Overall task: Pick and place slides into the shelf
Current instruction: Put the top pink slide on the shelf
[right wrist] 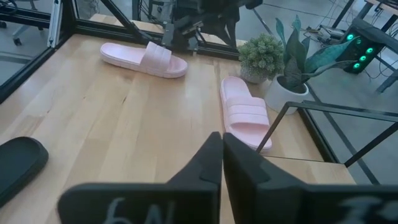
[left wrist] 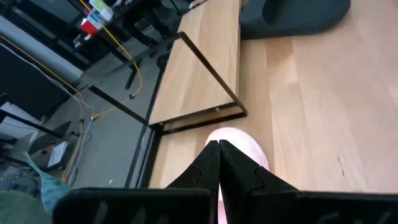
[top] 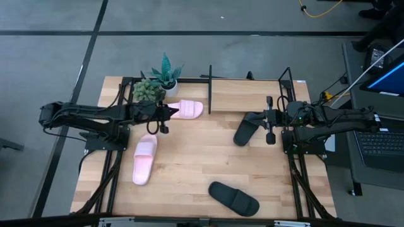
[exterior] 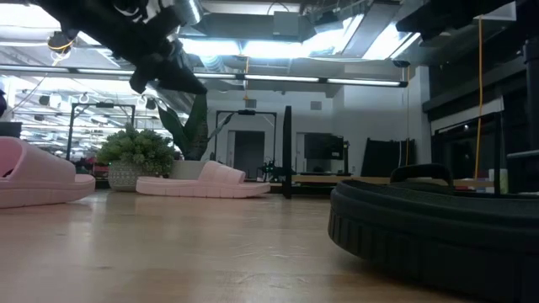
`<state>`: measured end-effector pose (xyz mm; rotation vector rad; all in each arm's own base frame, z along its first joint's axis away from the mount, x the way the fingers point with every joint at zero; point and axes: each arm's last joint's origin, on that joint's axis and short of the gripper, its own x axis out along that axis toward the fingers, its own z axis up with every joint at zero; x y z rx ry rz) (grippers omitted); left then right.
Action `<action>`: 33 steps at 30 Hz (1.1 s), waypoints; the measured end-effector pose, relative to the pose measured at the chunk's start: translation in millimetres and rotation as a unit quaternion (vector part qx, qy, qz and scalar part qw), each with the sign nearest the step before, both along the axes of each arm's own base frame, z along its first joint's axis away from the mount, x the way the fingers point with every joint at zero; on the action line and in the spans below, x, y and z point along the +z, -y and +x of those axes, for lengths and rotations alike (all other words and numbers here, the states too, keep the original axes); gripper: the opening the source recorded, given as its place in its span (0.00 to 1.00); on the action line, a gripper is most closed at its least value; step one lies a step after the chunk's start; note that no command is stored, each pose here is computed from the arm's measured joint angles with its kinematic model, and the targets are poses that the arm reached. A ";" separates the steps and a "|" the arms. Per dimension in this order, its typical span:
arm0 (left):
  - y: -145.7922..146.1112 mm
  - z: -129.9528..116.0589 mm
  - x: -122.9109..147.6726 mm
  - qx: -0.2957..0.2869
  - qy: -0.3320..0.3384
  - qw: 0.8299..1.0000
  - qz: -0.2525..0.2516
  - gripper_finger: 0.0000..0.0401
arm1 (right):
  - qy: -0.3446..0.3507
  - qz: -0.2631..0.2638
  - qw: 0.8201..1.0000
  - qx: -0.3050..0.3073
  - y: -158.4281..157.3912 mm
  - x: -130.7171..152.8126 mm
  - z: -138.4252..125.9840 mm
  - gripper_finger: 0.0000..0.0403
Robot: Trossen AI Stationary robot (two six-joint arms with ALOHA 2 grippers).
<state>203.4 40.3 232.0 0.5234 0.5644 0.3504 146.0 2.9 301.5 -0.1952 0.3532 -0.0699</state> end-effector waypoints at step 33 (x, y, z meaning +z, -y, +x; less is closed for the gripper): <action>-19.5 30.3 -58.4 0.048 -0.180 0.978 0.096 0.31 | 0.000 0.000 1.000 0.000 0.0 -0.1 0.0 0.04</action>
